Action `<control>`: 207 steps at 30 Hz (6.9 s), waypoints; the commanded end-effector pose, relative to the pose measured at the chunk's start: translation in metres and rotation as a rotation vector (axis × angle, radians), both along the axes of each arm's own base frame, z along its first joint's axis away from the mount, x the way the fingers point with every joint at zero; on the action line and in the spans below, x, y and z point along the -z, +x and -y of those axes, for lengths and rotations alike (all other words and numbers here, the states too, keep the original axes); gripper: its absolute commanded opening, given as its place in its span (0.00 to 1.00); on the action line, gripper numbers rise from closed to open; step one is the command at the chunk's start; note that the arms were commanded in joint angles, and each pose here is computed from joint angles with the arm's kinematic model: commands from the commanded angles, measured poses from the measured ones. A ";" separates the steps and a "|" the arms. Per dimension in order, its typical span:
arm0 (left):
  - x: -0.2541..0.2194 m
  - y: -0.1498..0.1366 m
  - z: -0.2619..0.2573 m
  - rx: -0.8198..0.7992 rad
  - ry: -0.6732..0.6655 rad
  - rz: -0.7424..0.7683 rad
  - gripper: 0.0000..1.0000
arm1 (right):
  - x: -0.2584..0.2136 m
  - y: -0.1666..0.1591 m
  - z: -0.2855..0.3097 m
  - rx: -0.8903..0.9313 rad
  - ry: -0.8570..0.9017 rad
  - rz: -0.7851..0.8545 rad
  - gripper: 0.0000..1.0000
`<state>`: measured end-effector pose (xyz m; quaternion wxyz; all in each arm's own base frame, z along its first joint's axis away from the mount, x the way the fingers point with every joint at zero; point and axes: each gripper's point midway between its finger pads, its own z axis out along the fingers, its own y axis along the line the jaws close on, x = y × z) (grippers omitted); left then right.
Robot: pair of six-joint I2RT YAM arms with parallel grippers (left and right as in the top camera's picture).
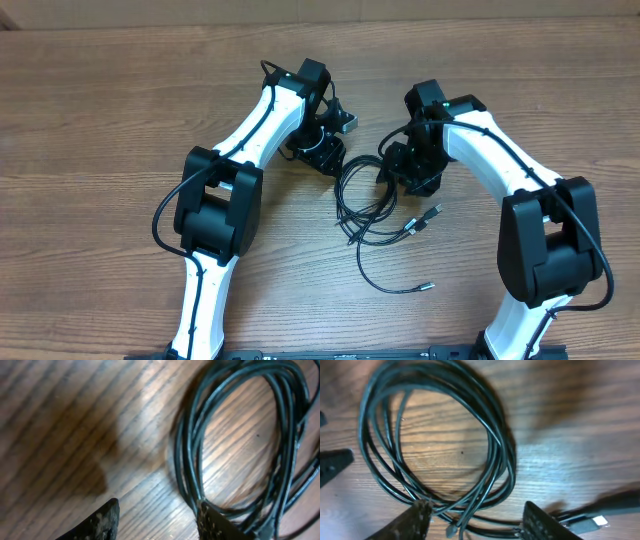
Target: Untangle cables
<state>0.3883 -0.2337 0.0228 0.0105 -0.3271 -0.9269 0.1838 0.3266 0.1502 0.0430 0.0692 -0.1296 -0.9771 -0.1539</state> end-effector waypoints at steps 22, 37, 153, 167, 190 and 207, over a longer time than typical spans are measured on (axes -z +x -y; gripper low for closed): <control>0.003 0.003 0.007 -0.026 0.022 0.019 0.58 | 0.014 -0.028 -0.012 0.113 -0.012 -0.114 0.41; 0.004 0.003 0.007 -0.028 0.023 0.018 0.58 | 0.031 -0.012 -0.045 0.259 0.036 -0.043 0.27; 0.051 0.008 -0.026 -0.232 0.274 0.087 0.59 | 0.044 0.009 0.027 0.027 -0.331 0.266 0.72; 0.058 0.029 -0.089 -0.259 0.580 0.260 0.66 | 0.055 0.004 0.039 0.032 -0.386 0.280 0.66; 0.063 0.030 -0.204 -0.792 0.431 -0.049 0.93 | 0.056 0.003 0.040 0.035 -0.386 0.277 0.65; 0.031 0.037 -0.227 -1.026 -0.157 -0.337 1.00 | 0.056 0.004 0.039 0.035 -0.385 0.279 0.64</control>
